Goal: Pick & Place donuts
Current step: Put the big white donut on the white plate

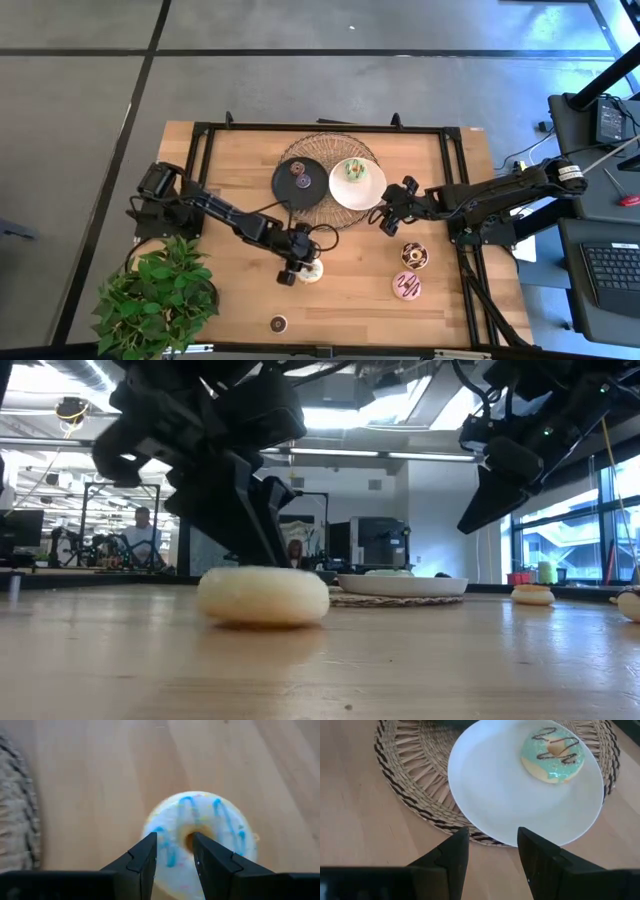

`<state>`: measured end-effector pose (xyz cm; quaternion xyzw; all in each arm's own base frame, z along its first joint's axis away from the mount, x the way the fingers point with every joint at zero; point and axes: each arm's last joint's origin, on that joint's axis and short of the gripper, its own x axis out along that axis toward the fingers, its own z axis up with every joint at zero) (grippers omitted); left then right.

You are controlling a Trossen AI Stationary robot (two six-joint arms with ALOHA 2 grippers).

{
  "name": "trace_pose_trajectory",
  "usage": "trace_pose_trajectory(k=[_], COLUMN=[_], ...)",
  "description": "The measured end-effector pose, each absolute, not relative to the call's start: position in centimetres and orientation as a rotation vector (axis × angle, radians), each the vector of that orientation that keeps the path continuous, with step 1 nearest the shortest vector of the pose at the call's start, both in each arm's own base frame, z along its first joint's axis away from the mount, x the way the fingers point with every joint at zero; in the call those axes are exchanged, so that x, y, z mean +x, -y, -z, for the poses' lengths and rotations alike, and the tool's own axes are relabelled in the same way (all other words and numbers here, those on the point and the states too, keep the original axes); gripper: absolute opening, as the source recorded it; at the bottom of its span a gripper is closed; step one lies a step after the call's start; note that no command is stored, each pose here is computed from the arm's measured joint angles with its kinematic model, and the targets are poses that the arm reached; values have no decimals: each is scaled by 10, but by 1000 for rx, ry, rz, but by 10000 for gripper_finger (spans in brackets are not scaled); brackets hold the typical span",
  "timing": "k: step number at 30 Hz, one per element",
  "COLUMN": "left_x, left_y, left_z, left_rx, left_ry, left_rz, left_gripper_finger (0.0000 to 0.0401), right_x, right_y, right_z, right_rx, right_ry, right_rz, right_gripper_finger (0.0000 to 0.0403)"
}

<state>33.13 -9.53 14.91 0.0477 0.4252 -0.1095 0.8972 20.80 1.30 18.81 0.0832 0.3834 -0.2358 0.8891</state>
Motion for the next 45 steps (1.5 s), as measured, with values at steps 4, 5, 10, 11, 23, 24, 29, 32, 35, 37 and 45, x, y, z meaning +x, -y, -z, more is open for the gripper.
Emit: trace_pose_trajectory(k=[4, 5, 10, 11, 23, 24, 29, 32, 35, 37, 45], left_x=[331, 331, 330, 330, 333, 334, 335, 334, 334, 333, 332], left_y=[96, 95, 97, 98, 99, 99, 100, 100, 100, 99, 99], left_z=[-149, -149, -144, -142, -132, -132, -134, -134, -134, -133, -133], left_rx=[125, 127, 96, 95, -3, -13, -17, 14, 24, 34, 51], left_ry=[-875, -878, -911, -912, -937, -929, -907, -908, -915, -923, -932], left_rz=[180, 176, 194, 198, 148, 145, 157, 171, 173, 167, 171], left_gripper_finger=[122, 121, 118, 118, 119, 119, 119, 118, 109, 100, 50], right_x=[208, 208, 208, 208, 208, 208, 208, 208, 208, 208, 208], right_y=[-13, -13, -13, -13, -13, -13, -13, -13, -13, -13, -13], right_z=[-188, -188, -188, -188, -188, -188, -188, -188, -188, -188, -188], right_rx=[174, 174, 174, 174, 166, 166, 164, 164, 164, 160, 142], right_ry=[-793, -793, -793, -793, -791, -791, -792, -792, -792, -793, -796], right_rz=[489, 489, 489, 489, 499, 499, 499, 499, 499, 498, 492], right_gripper_finger=[170, 170, 170, 170, 170, 170, 170, 170, 170, 170, 170])
